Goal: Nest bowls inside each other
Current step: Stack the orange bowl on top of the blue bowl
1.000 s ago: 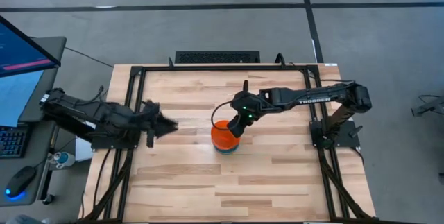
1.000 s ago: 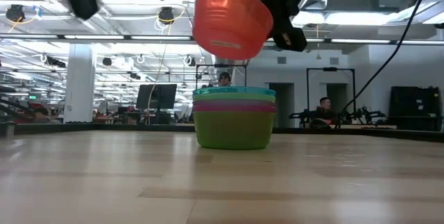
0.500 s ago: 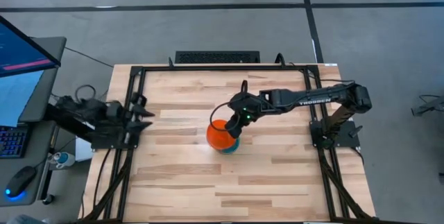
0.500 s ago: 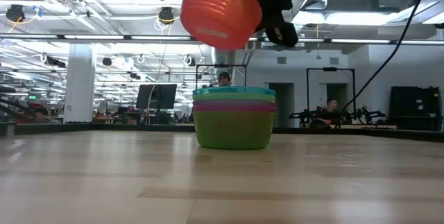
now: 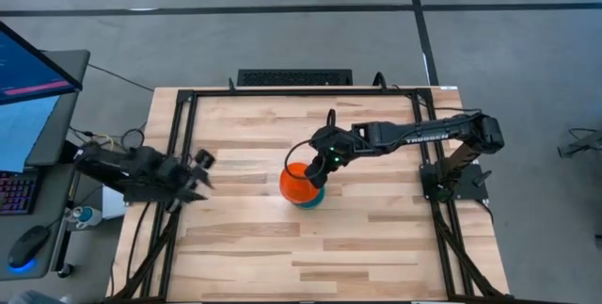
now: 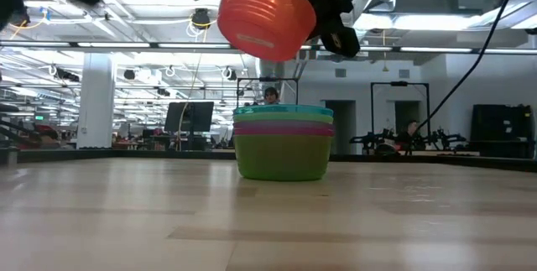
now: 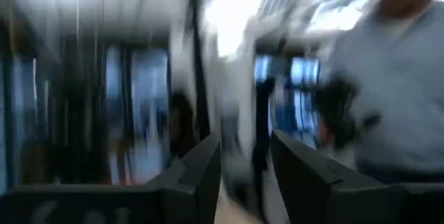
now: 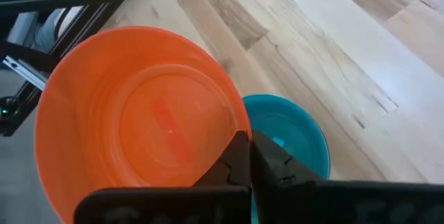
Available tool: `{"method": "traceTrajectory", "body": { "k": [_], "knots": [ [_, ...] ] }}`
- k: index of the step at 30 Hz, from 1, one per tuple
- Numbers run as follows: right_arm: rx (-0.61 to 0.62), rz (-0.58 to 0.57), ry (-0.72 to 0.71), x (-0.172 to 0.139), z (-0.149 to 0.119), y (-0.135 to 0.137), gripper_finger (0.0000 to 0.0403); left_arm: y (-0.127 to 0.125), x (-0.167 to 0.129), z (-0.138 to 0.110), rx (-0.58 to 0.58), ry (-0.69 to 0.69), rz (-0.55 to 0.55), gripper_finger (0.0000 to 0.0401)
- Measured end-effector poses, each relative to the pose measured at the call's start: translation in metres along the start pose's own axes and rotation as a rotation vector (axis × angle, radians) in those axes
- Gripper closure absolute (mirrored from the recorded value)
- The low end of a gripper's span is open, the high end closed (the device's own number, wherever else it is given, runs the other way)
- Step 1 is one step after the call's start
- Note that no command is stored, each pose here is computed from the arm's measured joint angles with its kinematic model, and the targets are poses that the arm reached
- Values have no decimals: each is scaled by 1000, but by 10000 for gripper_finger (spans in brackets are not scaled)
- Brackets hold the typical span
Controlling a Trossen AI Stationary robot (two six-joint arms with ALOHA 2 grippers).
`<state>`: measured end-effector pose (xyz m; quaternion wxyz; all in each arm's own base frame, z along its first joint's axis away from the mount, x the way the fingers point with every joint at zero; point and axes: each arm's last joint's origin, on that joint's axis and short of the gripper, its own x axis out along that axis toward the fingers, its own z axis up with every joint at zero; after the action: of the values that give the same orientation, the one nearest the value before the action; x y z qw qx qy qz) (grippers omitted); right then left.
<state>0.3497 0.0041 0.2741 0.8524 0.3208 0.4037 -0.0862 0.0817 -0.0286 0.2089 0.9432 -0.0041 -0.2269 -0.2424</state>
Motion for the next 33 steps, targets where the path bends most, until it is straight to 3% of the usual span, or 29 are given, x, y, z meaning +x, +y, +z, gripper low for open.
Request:
{"method": "traceTrajectory", "body": {
  "k": [3, 7, 15, 23, 28, 33],
  "knots": [
    [-7, -3, -1, 0, -2, 2, 390, 7, -3, -17, -199, 171, 72, 271],
    [8, -3, 1, 0, -3, 3, 390, 18, -10, -29, -253, 294, 191, 237],
    [101, -139, 59, 3, -17, -5, 390, 38, -21, -38, -83, 500, 450, 180],
    [184, -164, 46, 11, -18, -6, 390, 48, -28, -44, -47, 578, 740, 176],
    [203, -209, 116, 39, -24, -10, 390, 50, -29, -43, -27, 566, 804, 176],
    [179, -312, 150, 42, -24, -6, 388, 50, -29, -43, -32, 569, 804, 176]
  ]
}}
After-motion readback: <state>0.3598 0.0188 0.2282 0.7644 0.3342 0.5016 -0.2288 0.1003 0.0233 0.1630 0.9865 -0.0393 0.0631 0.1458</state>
